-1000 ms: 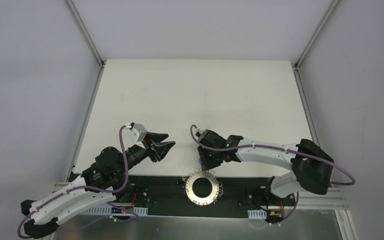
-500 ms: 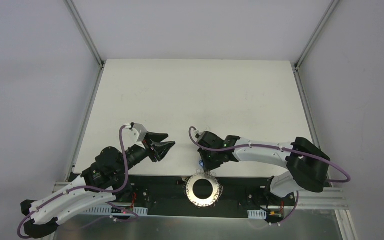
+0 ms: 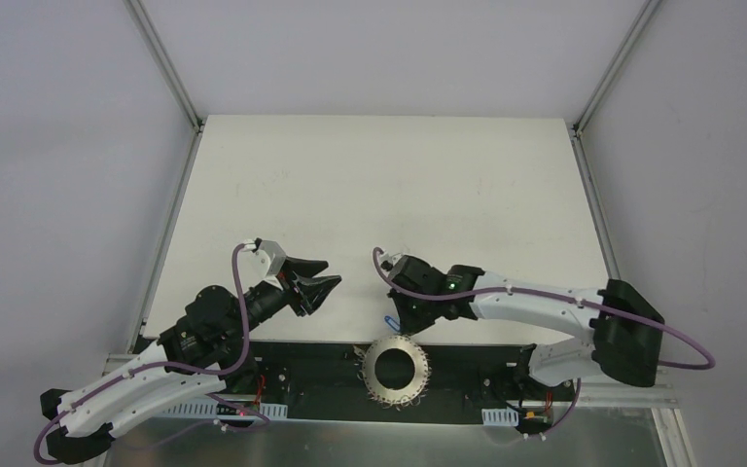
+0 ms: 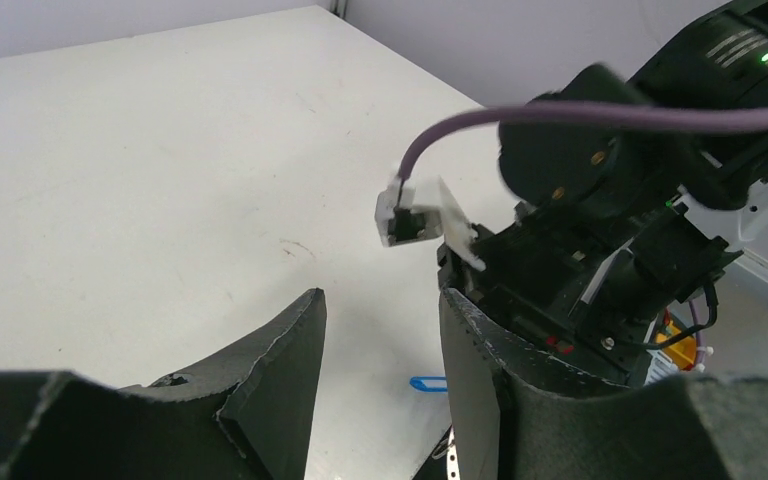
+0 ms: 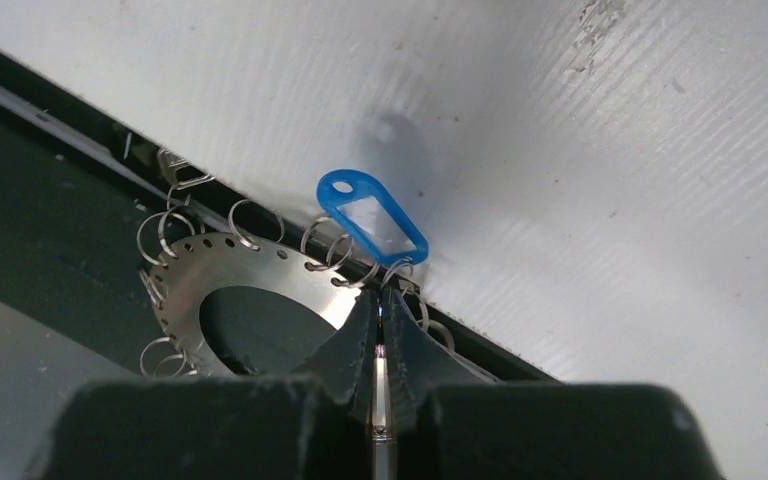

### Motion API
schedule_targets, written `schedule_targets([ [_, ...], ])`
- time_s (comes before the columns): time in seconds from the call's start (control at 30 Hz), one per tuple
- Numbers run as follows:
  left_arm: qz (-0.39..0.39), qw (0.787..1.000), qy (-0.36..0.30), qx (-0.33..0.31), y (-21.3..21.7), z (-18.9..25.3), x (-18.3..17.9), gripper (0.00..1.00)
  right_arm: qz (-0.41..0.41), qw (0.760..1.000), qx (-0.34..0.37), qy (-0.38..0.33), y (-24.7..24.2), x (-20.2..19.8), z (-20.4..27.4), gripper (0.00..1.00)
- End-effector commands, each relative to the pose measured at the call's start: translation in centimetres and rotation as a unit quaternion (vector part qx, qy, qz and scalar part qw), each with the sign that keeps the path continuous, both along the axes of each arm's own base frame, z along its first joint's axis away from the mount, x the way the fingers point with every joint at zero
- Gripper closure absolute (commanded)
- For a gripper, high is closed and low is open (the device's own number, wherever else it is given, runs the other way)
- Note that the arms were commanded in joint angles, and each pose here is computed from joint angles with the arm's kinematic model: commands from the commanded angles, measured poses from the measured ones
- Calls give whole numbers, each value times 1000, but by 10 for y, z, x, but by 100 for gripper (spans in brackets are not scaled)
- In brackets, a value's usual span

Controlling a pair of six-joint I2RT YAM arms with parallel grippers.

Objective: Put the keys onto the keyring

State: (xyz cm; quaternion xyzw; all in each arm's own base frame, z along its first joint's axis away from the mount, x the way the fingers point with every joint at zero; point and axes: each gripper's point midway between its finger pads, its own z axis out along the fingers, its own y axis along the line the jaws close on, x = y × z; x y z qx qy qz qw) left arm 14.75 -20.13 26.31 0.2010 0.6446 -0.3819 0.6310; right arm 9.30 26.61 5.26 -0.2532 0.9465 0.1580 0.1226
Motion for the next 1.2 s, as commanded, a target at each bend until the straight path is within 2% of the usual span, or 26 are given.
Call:
schedule_targets([
  [0.0,-26,999,-7,-38,-3,30,-10,56,56,993,93,-46,13,-1,71,100],
  [0.17,-66,996,-12,-55,-8,48,-24,56,131,972,186,-63,16,-20,134,100],
  [0.37,-139,986,-45,-85,-16,80,-49,54,213,940,255,-76,16,-42,188,100],
  [0.5,-191,975,-65,-94,-25,93,-65,49,249,924,282,-68,20,-53,207,100],
  [0.67,-274,956,-74,-72,-44,96,-88,45,301,899,315,-54,21,-71,230,100],
  [0.77,-322,942,-71,-55,-53,94,-101,39,320,884,336,-46,21,-80,245,100],
  [0.97,-394,916,-68,-33,-67,85,-118,33,337,873,351,-36,22,-87,260,100],
  [1.17,-403,910,-87,-37,-67,85,-121,24,342,870,354,-32,22,-90,264,100],
])
